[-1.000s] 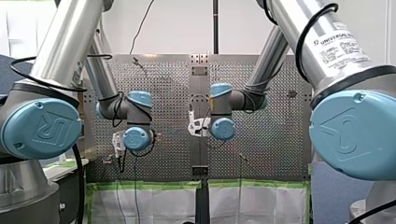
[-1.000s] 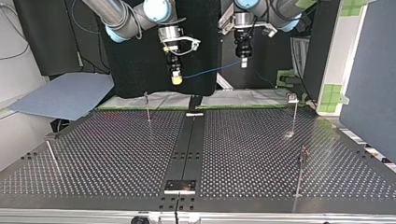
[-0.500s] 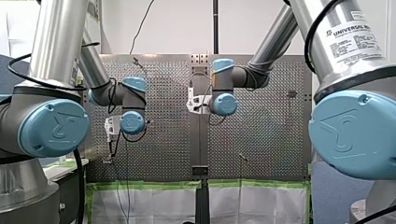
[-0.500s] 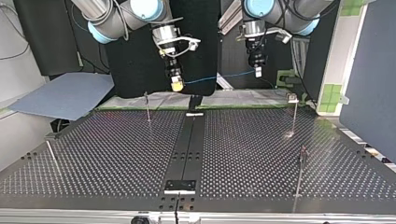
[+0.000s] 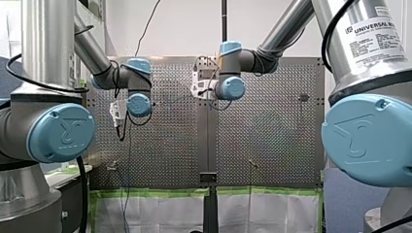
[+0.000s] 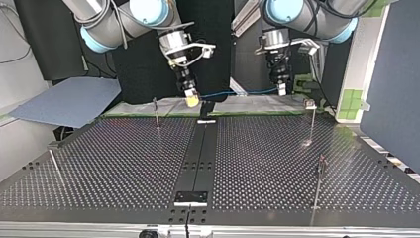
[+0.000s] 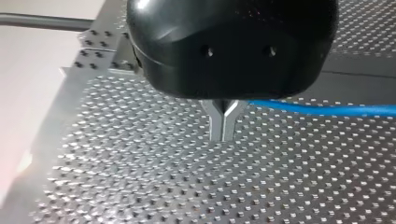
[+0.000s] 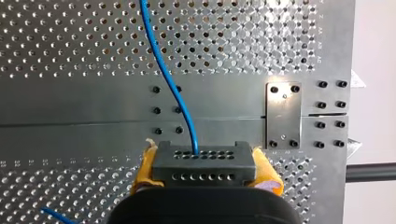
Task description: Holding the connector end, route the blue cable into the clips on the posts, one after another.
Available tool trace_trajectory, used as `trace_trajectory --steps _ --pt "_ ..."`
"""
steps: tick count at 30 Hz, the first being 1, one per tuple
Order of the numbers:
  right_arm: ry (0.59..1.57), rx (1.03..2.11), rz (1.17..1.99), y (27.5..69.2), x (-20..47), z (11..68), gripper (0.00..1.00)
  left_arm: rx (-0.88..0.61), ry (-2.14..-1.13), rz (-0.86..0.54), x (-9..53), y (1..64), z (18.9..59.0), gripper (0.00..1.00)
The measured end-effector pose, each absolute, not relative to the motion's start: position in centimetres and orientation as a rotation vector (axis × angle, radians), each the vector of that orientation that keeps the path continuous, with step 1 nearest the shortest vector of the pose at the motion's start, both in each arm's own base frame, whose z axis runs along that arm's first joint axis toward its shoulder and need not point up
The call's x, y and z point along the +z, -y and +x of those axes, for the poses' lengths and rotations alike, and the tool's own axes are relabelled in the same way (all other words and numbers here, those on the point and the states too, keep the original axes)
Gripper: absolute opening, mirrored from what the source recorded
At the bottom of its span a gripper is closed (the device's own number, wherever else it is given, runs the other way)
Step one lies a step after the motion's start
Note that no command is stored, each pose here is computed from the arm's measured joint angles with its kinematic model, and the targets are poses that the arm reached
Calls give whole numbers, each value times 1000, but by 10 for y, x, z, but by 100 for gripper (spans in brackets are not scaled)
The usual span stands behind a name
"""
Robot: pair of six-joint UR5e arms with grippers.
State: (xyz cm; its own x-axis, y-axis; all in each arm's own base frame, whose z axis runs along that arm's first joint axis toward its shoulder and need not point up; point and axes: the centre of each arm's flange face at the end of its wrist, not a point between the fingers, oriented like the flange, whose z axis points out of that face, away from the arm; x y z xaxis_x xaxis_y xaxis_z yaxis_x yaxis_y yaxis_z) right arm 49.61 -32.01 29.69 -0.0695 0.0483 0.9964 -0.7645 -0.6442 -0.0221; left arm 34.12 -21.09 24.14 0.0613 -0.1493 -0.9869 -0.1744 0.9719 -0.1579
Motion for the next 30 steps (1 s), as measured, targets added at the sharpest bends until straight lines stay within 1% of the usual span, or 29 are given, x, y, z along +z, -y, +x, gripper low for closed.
trace_trajectory --steps 4,13,20,30 --pt "776 1796 1621 323 299 501 0 2 -1500 -289 258 208 339 0" --pt "755 1812 1673 330 290 531 0 -39 -1446 -333 304 203 336 0" --pt "741 1846 1690 328 312 549 0 -70 -1384 -356 348 203 338 0" --pt "713 1908 1682 328 351 570 0 -70 -1350 -374 383 201 350 0"
